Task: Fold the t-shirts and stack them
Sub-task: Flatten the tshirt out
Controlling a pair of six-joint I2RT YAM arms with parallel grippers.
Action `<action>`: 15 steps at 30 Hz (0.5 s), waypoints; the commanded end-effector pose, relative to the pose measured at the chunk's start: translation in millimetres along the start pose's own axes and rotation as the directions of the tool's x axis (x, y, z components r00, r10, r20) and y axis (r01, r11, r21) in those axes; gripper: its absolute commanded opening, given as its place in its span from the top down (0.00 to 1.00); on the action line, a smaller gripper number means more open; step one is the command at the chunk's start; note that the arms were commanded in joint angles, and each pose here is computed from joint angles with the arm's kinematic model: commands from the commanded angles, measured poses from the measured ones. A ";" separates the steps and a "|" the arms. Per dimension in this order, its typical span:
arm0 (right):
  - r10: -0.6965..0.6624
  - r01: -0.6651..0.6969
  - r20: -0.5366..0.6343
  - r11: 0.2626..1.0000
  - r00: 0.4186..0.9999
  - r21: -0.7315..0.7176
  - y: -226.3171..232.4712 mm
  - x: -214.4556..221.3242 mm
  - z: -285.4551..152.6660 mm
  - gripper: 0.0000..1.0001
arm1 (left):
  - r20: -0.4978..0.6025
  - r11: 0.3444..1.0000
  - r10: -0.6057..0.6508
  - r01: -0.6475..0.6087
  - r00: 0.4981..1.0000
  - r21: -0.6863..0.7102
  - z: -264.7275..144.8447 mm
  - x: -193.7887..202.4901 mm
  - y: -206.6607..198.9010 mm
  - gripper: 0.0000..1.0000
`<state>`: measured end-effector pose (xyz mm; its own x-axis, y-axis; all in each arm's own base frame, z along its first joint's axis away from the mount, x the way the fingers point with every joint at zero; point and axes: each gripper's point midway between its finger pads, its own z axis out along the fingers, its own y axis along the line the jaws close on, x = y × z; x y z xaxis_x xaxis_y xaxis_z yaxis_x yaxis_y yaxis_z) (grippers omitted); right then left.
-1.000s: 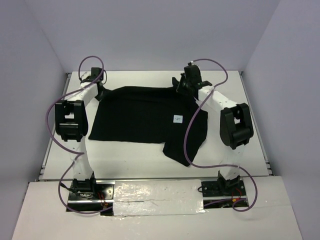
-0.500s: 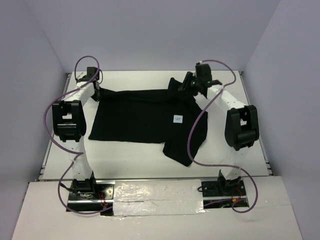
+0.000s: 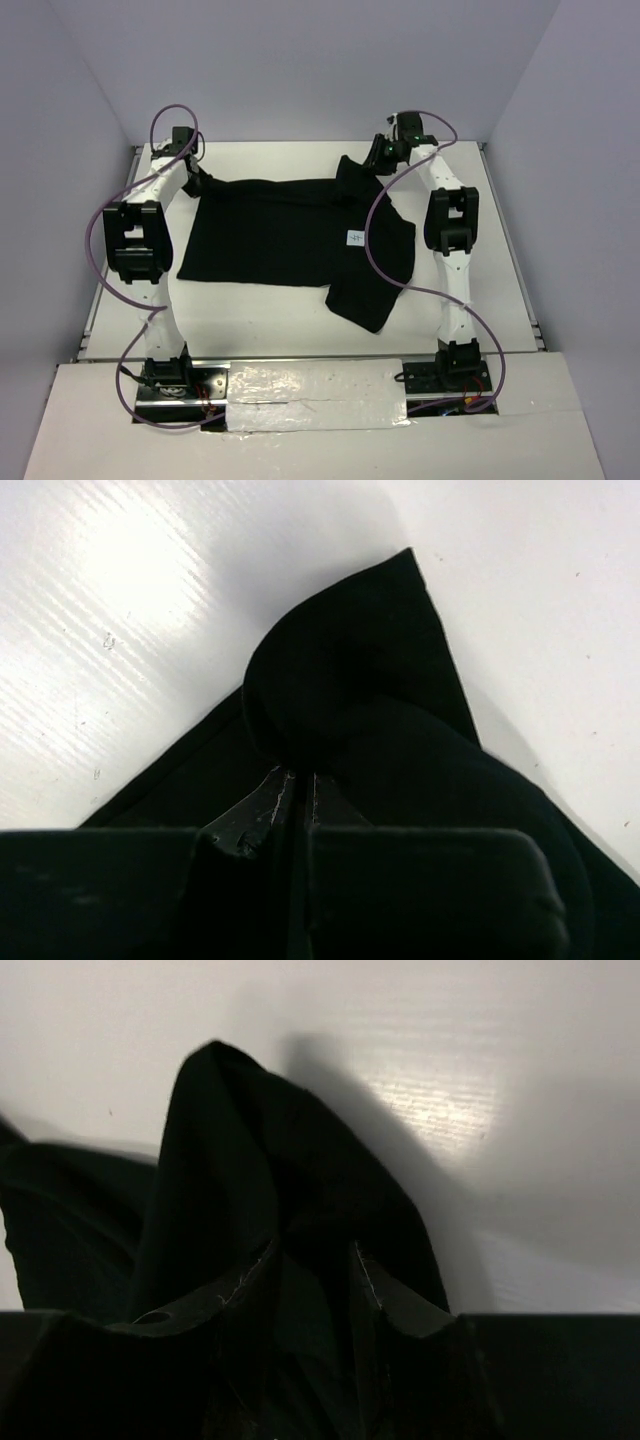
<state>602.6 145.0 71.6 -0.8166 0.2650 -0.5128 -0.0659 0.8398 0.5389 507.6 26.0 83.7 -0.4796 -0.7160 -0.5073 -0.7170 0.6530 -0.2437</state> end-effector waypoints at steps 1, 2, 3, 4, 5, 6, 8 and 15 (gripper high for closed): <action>-0.050 0.047 -0.029 0.996 0.998 -0.074 21.7 4.7 -12.5 0.60 | -0.004 0.999 0.015 -0.014 1.000 0.029 -4.5 -3.8 -7.3 1.00; -0.053 0.051 -0.033 0.996 0.998 -0.068 19.7 5.7 -11.5 0.61 | -0.008 0.999 0.012 -0.012 1.000 0.031 -3.6 -2.9 -6.8 1.00; -0.057 0.054 -0.040 0.996 0.998 -0.069 19.1 8.4 -9.7 0.62 | -0.012 1.000 0.012 -0.011 1.000 0.029 -2.2 -1.4 -6.2 1.00; -0.060 0.057 -0.042 0.996 0.997 -0.070 19.6 9.2 -9.5 0.63 | -0.016 0.999 0.009 -0.008 1.000 0.033 -1.8 -0.5 -7.1 1.00; -0.058 0.055 -0.043 0.996 0.997 -0.064 17.6 9.7 -9.7 0.63 | -0.020 0.999 0.009 -0.008 1.000 0.035 -1.1 0.8 -8.1 1.00; -0.060 0.058 -0.035 0.996 0.998 -0.064 18.5 7.6 -12.4 0.64 | -0.024 0.999 0.008 -0.007 1.000 0.036 -0.5 1.2 -7.9 1.00; -0.058 0.055 -0.045 0.997 0.997 -0.059 17.0 12.0 -9.8 0.68 | -0.028 0.999 0.003 -0.002 1.000 0.034 0.5 2.7 -7.3 1.00; -0.046 0.047 -0.070 0.999 0.996 0.011 0.4 24.9 -9.1 0.65 | -0.033 0.999 0.000 0.001 0.999 0.049 -2.1 4.8 -8.0 1.00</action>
<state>581.9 150.4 50.5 -0.8622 0.2137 -0.4593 -0.0796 0.8382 0.5395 508.8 19.2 83.1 -0.5006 -0.7151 -0.4878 -0.6966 0.6673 -0.2635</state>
